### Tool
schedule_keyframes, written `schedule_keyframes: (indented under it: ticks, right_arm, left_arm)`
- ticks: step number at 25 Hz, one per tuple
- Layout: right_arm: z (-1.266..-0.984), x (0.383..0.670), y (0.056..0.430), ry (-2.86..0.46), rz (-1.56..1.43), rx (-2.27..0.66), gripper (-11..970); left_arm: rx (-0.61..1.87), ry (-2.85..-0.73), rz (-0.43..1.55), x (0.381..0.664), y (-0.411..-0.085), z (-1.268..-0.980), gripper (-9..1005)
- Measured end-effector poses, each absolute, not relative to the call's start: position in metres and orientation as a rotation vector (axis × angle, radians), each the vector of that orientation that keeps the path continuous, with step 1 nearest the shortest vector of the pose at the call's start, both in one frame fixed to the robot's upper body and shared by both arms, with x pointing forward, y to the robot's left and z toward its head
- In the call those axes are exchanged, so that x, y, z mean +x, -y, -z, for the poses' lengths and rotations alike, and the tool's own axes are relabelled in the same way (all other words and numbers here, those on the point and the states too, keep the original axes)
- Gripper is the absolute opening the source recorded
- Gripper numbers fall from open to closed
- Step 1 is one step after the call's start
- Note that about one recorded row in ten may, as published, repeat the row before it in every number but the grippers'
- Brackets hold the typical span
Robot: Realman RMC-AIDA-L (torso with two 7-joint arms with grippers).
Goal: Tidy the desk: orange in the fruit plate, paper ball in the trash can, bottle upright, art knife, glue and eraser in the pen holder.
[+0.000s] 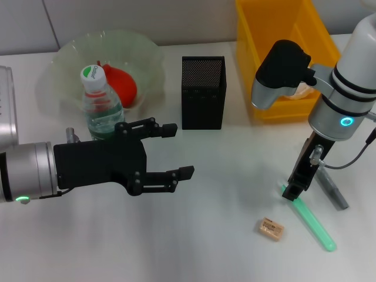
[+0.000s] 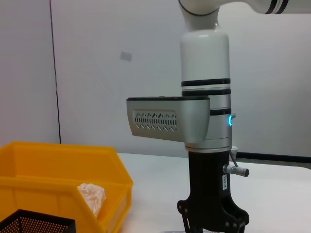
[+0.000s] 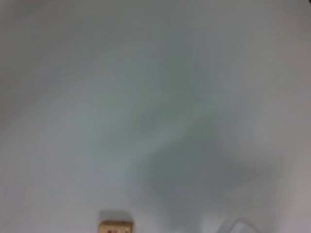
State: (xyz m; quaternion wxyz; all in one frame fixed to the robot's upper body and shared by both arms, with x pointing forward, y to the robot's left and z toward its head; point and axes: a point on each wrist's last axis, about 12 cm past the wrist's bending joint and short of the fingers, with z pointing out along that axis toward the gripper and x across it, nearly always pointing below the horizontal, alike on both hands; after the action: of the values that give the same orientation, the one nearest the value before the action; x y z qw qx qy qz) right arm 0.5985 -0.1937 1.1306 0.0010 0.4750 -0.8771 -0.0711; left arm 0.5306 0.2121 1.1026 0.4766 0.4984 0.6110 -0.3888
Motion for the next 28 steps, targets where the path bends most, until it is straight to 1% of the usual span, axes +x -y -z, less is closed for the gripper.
schedule_keyframes:
  ticks: [8,19,28]
  right_arm:
    - [-1.1301,0.5989,0.1930,2.762,0.213,1.482,307]
    - [-1.1283,0.5988,0.1919,2.758,0.214,1.464,267]
    - [-1.1285,0.5992,0.1912,2.761,0.213,1.459,168]
  left_arm:
    - [1.218,-1.492,0.950,0.5308,-0.2118,-1.1027,827]
    - [1.218,-1.493,0.951,0.5308,-0.2118,-1.1026,827]
    - [1.218,-1.492,0.951,0.5308,-0.2124,-1.1029,827]
